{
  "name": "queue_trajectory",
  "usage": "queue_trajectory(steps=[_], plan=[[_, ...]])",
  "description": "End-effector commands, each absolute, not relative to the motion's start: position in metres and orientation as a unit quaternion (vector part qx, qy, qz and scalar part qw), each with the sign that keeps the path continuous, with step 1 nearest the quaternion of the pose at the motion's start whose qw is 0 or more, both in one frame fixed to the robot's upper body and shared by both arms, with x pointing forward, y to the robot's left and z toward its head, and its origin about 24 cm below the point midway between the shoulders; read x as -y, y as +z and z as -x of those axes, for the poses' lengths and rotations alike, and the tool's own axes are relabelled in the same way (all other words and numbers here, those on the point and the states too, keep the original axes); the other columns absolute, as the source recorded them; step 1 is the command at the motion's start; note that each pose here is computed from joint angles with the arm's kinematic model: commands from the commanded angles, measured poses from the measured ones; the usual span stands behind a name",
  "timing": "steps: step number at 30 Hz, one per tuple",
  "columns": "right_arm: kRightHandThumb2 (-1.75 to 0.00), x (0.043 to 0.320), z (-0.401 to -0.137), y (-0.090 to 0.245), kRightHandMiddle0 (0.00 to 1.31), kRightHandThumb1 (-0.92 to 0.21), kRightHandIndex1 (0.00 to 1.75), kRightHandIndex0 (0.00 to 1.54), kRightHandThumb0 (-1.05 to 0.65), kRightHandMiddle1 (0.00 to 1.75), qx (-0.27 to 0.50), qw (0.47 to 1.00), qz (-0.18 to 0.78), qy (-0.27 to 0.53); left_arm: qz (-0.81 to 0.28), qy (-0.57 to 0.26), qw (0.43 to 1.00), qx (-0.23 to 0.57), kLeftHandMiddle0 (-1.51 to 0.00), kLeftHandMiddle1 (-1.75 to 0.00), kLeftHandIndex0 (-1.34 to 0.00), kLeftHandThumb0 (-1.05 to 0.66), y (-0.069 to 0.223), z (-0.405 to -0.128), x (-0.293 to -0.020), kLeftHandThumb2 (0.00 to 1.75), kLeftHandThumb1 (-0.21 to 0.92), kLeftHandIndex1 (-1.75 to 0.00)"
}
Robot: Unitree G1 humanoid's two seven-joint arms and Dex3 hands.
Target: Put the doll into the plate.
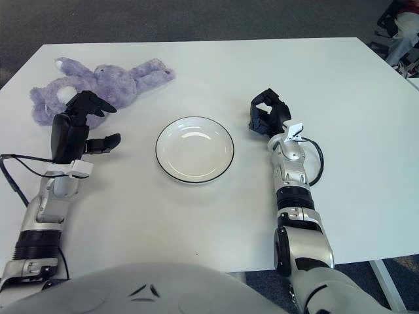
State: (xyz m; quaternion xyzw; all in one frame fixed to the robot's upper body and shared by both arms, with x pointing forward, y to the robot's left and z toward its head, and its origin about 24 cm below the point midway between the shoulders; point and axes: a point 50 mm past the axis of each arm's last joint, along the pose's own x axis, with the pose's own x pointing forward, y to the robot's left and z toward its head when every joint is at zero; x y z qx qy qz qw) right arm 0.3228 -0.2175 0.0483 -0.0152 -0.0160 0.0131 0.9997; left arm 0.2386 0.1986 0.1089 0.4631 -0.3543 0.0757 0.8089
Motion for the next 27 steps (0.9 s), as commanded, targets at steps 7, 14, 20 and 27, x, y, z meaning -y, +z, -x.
queue_trajectory(steps=[7,14,20,27], plan=[[-1.03,0.213,-0.302,0.0,0.44,-0.54,1.75,1.0,-0.41,1.75,-0.099,0.995,0.001,0.019,-0.575,0.113,0.75,0.306,-0.14,-0.96,0.0,-0.81,0.109,-0.247,-0.22,0.69,0.74,-1.21],[-1.03,0.212,-0.302,0.001,0.44,-0.55,1.75,0.99,-0.41,1.75,-0.1,0.995,0.004,0.026,-0.636,0.131,0.718,0.25,-0.05,-0.73,0.0,-0.87,0.107,-0.254,-0.237,0.57,0.7,-1.02],[-1.02,0.212,-0.302,0.001,0.43,-0.55,1.75,0.96,-0.41,1.75,-0.102,0.994,0.007,0.028,-0.683,0.15,0.686,0.199,-0.02,-0.44,0.0,-0.9,0.106,-0.266,-0.254,0.54,0.66,-0.85],[-1.04,0.212,-0.303,0.0,0.44,-0.54,1.75,0.97,-0.42,1.75,-0.106,0.994,0.01,0.028,-0.701,0.176,0.667,0.183,0.0,-0.11,0.0,-0.98,0.106,-0.271,-0.26,0.47,0.69,-0.59]])
